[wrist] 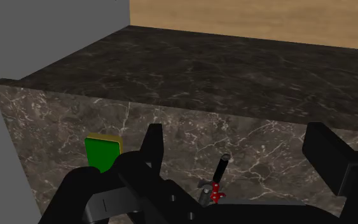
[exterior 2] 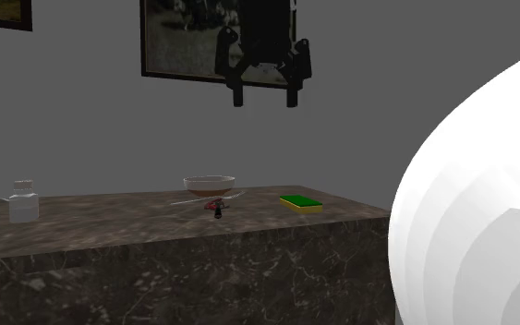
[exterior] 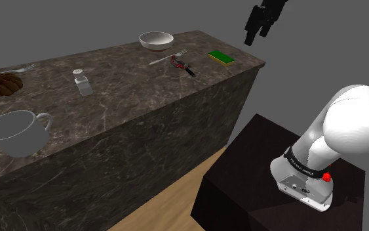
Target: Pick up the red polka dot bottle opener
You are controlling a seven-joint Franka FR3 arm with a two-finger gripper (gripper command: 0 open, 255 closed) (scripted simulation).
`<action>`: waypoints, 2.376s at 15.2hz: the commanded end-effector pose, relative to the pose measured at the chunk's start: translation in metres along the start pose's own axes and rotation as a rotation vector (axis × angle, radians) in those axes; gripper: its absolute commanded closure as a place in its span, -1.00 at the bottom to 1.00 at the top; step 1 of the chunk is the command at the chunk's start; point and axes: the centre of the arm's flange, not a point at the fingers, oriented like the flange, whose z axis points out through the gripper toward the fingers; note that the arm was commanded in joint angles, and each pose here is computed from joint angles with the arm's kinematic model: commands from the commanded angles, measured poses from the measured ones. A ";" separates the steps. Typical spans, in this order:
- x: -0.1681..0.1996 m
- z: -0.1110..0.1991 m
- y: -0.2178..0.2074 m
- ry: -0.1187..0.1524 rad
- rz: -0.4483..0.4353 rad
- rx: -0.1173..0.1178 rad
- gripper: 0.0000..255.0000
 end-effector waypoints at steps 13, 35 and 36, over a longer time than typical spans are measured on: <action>0.136 0.091 0.007 -0.041 -0.027 0.038 -1.00; 0.300 0.244 0.004 -0.092 -0.062 0.086 -1.00; 0.299 0.253 0.003 -0.092 -0.062 0.086 -1.00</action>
